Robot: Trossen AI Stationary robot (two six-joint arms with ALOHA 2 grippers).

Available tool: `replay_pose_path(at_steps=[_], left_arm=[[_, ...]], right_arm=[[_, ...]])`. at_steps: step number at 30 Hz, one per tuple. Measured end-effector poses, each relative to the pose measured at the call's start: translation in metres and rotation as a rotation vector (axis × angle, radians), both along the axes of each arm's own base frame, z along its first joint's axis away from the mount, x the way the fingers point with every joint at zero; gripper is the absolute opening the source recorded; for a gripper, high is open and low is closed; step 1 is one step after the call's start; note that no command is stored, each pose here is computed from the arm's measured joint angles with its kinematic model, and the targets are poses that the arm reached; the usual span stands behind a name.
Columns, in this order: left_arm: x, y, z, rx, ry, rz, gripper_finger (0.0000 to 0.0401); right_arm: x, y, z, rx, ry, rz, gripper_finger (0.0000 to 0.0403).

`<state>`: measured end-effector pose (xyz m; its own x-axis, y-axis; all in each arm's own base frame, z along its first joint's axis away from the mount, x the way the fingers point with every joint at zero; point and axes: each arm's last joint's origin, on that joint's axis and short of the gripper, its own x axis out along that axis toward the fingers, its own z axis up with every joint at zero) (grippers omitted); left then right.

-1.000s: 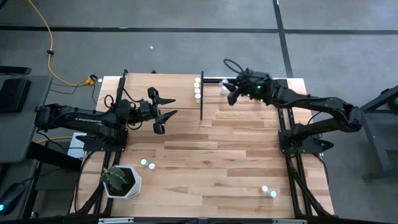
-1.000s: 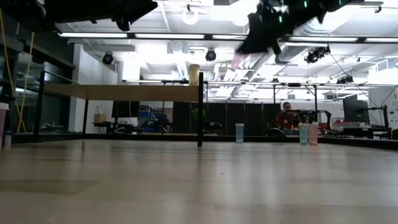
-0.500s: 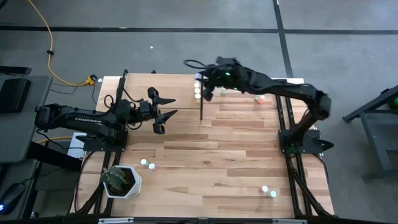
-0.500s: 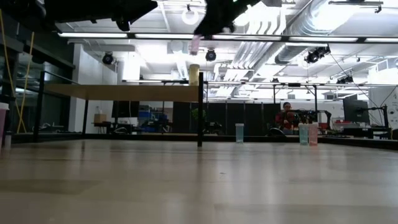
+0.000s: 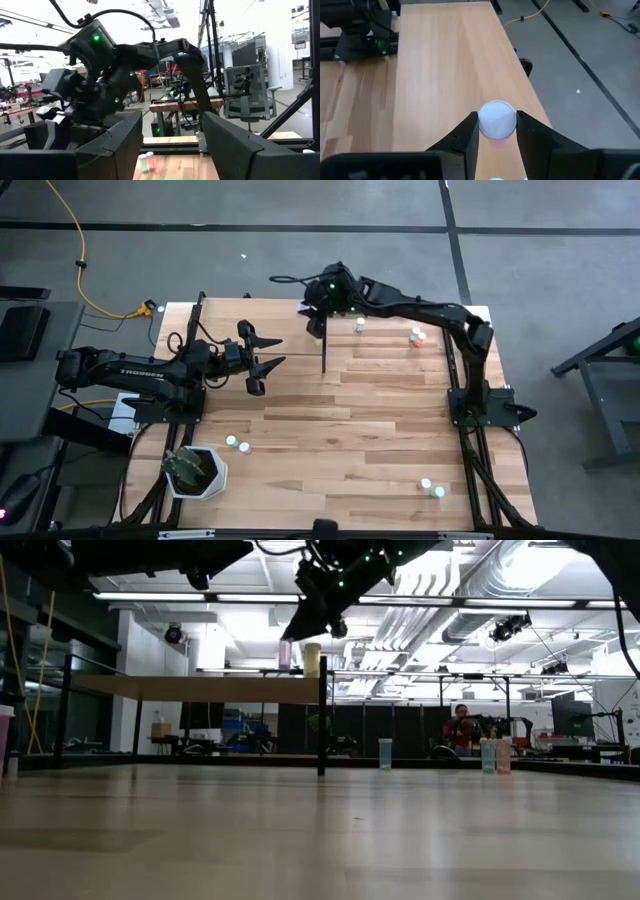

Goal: Pick and place medicine bottles onto shelf by color
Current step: Put the top pink pill bottle on the shelf

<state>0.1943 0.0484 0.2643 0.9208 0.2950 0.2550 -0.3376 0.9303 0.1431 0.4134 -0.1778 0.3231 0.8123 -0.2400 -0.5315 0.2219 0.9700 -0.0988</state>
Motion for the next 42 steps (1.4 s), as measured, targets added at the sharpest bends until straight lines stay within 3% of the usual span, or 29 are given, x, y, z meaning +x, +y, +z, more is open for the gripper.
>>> replay_pose_path(at_steps=[11,23,42], left_arm=[[0.000,0.000,0.000,0.000,0.000,0.001,0.0200],[0.000,0.000,0.000,0.000,-0.002,0.000,0.0200],[0.000,0.000,0.000,0.000,-0.002,0.000,0.0200]], right_arm=[[-0.009,-0.015,-0.003,0.094,-0.001,0.030,0.0103],[0.002,-0.023,-0.023,0.123,0.002,0.014,0.0103],[0.001,-0.026,-0.024,0.132,0.010,-0.064,0.0103]])
